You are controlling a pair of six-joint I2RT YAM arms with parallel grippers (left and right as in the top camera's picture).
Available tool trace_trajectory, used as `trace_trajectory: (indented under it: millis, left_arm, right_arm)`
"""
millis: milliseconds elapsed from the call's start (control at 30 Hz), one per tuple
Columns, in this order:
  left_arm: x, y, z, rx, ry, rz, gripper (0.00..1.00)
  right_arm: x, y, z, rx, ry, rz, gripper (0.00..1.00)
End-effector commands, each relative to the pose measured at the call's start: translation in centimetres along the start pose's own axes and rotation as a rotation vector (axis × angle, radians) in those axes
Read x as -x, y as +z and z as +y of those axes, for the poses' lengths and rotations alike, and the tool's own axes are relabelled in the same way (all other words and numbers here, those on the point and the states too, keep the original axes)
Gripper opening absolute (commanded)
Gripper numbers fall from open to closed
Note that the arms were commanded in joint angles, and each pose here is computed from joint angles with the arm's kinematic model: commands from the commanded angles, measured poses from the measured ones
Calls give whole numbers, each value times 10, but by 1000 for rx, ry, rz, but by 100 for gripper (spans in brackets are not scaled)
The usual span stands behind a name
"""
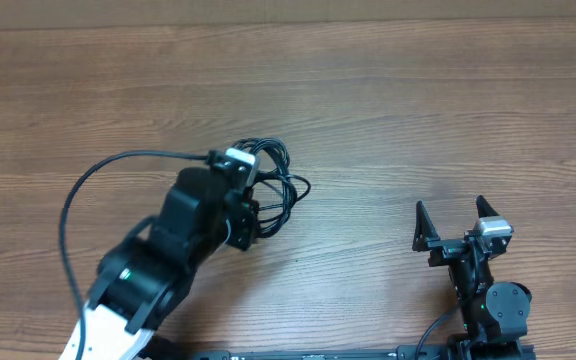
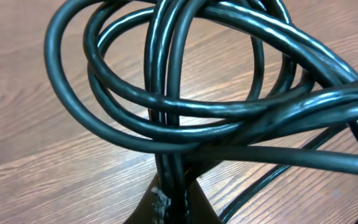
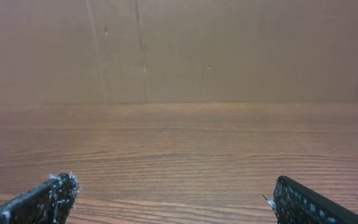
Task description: Untangle cables
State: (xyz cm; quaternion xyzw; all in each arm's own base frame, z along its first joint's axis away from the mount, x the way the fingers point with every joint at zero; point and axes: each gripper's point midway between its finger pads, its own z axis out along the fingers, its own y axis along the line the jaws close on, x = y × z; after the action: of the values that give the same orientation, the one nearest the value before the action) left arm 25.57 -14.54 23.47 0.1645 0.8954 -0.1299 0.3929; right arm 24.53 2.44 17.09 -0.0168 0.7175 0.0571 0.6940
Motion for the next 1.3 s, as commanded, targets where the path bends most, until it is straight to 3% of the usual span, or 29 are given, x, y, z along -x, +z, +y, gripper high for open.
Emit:
trace_trajectory:
  millis: [0,200,333,433,633,967,1200,1267]
  left_arm:
    - [14,-21,0,2,17,-75,4]
    - [12,-24,-2,-6,34,-75,4]
    - [8,-25,-16,-90,61,-57,4]
    - [5,-28,-36,-203,104,-47,4]
    - [4,-27,-36,-207,53,-38,4]
    - [12,-24,-19,-115,-345,-48,4]
    - [14,-24,-15,-103,-582,-50,4]
    - [13,-24,-15,-105,-711,-40,4]
  right_arm:
    - [-1,0,-1,-2,-5,-6,100]
    - [-1,0,0,-1,-4,-6,100]
    - [-1,0,0,1,-3,-6,100]
    - [-1,0,0,3,79,-6,100]
    - [-1,0,10,59,347,4,100]
    - [27,-17,64,384,358,13,100]
    - [52,-35,69,387,351,77,100]
    - [65,-41,70,385,342,84,100]
